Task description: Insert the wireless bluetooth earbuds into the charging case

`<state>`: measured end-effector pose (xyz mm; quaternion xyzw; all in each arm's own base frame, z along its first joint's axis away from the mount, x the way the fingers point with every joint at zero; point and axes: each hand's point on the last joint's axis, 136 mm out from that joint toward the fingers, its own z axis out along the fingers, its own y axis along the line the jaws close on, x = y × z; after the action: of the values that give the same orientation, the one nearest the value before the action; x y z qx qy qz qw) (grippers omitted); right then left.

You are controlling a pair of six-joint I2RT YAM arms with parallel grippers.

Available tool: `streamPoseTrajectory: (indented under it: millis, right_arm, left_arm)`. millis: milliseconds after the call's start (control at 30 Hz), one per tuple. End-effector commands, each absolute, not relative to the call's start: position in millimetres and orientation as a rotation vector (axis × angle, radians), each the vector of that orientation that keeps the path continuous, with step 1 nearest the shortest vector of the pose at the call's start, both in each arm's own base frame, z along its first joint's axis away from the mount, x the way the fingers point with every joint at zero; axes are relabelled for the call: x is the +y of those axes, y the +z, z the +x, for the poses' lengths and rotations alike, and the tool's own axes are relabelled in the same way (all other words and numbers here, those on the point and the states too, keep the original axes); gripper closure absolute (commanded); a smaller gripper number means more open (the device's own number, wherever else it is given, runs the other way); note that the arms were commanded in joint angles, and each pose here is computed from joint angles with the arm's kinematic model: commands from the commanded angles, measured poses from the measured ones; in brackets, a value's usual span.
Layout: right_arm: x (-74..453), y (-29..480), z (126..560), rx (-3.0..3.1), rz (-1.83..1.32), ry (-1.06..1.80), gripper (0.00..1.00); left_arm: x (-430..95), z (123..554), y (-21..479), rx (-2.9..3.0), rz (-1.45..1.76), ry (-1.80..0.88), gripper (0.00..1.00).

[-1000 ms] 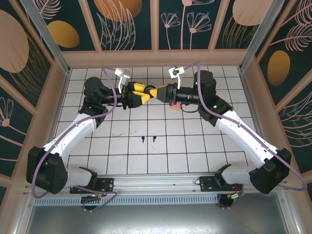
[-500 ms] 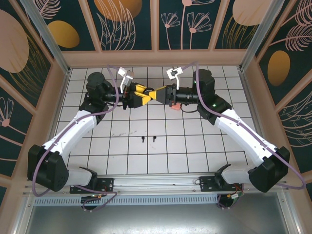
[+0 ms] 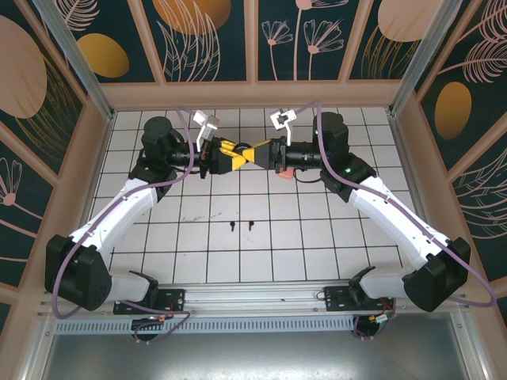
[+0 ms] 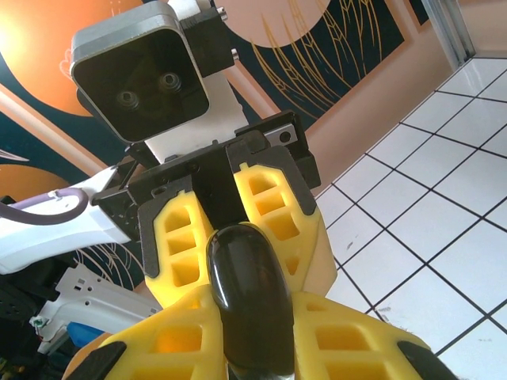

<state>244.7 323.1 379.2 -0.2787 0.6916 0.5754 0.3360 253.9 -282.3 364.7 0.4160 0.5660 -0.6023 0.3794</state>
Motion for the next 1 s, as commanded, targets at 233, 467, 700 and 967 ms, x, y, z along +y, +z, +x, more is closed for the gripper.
streamPoseTrajectory:
  millis: [233,467,700,967]
  right_arm:
    - [291.0,415.2,264.9,1.777,-0.522,1.281,0.32]
    - [280.3,398.9,264.6,1.861,-0.518,1.152,0.28]
    - [294.5,383.1,266.3,1.910,-0.573,1.103,0.27]
    - [317.2,367.4,272.2,1.959,-0.631,1.069,0.26]
  left_arm:
    - [-285.2,268.3,364.5,1.418,1.008,-1.405,1.00]
    - [-283.4,270.7,354.6,1.439,0.985,-1.377,1.00]
    - [-284.5,267.9,347.2,1.450,1.002,-1.405,1.00]
    - [-284.6,263.7,350.1,1.438,1.025,-1.419,1.00]
